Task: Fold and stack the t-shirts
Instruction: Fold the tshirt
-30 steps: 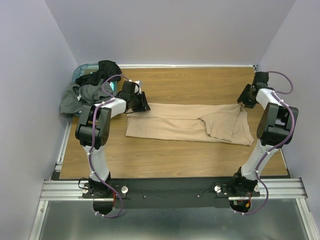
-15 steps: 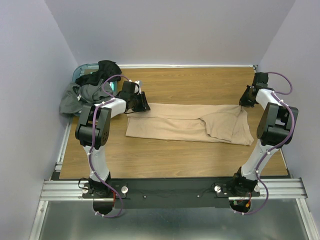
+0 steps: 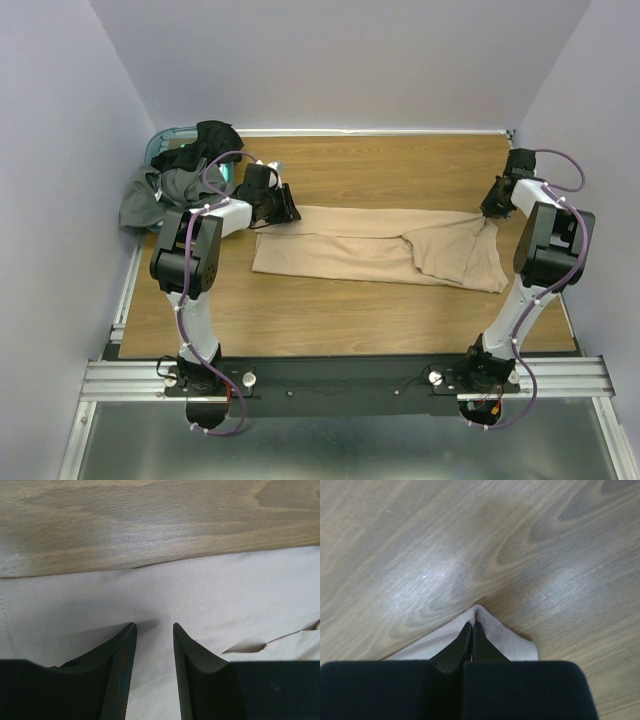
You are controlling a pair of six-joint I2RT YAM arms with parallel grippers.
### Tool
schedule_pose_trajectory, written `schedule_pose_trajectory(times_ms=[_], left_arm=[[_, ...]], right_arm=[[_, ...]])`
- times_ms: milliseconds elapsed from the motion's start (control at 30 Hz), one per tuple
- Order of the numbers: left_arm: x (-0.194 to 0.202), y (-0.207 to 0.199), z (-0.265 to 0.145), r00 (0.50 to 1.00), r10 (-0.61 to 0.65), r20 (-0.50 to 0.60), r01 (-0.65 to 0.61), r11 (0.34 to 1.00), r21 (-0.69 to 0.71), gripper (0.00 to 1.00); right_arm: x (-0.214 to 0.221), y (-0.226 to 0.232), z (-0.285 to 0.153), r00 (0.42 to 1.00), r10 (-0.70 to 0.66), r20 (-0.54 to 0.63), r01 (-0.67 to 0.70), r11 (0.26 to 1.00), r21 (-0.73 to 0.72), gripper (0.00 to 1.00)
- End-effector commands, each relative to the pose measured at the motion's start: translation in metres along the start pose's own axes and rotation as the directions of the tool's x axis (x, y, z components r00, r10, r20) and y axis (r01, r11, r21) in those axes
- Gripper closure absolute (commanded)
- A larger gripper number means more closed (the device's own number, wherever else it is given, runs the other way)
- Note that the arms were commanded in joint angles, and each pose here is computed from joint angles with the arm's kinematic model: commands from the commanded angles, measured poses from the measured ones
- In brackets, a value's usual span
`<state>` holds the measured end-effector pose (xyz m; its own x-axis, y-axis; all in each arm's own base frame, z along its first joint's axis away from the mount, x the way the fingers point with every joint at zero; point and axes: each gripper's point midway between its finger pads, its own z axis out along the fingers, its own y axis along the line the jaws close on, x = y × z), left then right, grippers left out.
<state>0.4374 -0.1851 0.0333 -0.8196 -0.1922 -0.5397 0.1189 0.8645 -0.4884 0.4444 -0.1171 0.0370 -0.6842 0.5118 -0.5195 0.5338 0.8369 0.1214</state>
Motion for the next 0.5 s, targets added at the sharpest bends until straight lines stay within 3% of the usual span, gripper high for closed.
schedule_pose_trajectory(times_ms=[0,267,467], left_arm=[[0.037,0.034,0.002,0.995,-0.042,-0.085,0.031,0.992,-0.123,0.56],[0.036,0.037,0.001,0.996,-0.030,-0.081,0.018,0.990,-0.140,0.55],[0.040,0.037,-0.002,0.996,-0.034,-0.086,0.021,0.990,-0.141,0.55]], right_arm=[[-0.002,-0.020,0.018,1.000,0.013,0.004,-0.013,0.996,0.088,1.00],[-0.003,-0.023,0.038,1.000,0.011,0.004,-0.012,0.993,0.117,1.00],[-0.028,-0.018,0.044,0.998,0.016,0.053,-0.023,0.993,0.117,0.98]])
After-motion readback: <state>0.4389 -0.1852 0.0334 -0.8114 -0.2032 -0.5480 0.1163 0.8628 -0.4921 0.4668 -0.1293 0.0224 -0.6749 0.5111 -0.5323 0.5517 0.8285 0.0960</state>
